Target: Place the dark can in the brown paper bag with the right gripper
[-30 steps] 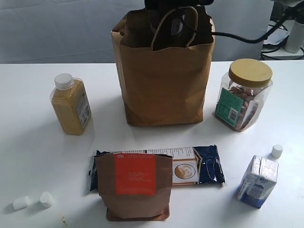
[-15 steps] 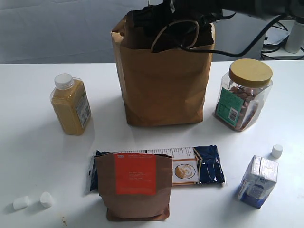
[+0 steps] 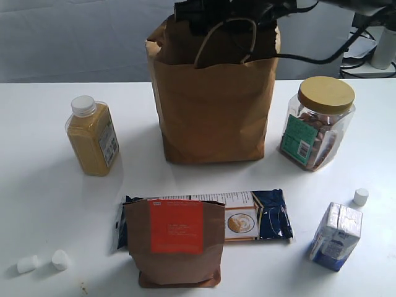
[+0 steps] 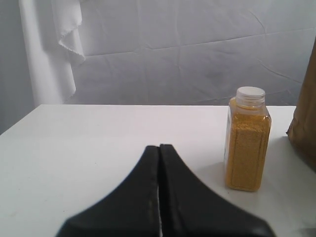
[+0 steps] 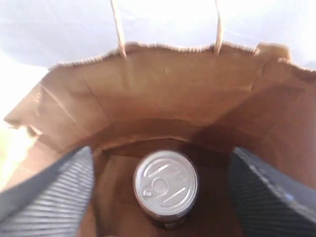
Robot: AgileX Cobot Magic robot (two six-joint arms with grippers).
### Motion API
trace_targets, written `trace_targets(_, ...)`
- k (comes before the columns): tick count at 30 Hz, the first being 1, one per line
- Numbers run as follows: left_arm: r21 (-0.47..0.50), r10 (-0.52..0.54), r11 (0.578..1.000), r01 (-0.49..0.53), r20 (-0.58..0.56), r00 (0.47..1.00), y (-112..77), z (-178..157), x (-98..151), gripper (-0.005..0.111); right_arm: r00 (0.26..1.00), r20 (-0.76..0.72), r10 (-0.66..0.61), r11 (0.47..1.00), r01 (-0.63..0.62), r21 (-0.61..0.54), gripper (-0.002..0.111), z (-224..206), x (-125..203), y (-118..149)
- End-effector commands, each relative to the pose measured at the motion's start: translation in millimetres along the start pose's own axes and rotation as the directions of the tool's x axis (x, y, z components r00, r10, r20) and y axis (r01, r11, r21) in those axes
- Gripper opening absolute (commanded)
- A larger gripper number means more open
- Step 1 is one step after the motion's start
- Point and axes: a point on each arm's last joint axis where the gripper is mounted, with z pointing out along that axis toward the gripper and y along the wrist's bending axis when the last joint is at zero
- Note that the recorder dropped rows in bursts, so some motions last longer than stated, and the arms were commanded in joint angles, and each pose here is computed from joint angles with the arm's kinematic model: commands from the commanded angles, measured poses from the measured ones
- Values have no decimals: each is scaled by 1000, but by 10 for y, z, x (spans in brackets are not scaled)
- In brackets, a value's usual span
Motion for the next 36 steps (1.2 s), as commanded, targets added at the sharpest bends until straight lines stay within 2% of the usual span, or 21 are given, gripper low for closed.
trace_targets(1, 7, 0, 1000, 0, 8, 1000, -4, 0, 3, 0, 995, 88, 47, 998, -44, -39, 45, -432, -227, -83)
trace_targets(7, 7, 0, 1000, 0, 8, 1000, -4, 0, 3, 0, 980, 186, 65, 996, -52, -70, 0, -1118, -423, -203)
trace_targets(12, 7, 0, 1000, 0, 8, 1000, -4, 0, 3, 0, 984, 175, 29, 999, -31, 10, 0, -1560, -420, -420)
trace_targets(16, 7, 0, 1000, 0, 8, 1000, -4, 0, 3, 0, 982, 190, 13, 999, -21, 37, 0, -1874, -258, -611)
trace_targets(26, 7, 0, 1000, 0, 8, 1000, -4, 0, 3, 0, 958, 268, 103, 993, -85, -79, 0, -2404, 527, -992)
trace_targets(32, 7, 0, 1000, 0, 8, 1000, -4, 0, 3, 0, 936, 293, 195, 975, -153, -160, 0, -2521, 1003, -1148)
trace_targets(36, 7, 0, 1000, 0, 8, 1000, -4, 0, 3, 0, 915, 346, 206, 963, -126, -239, 0, -2565, 1284, -1201)
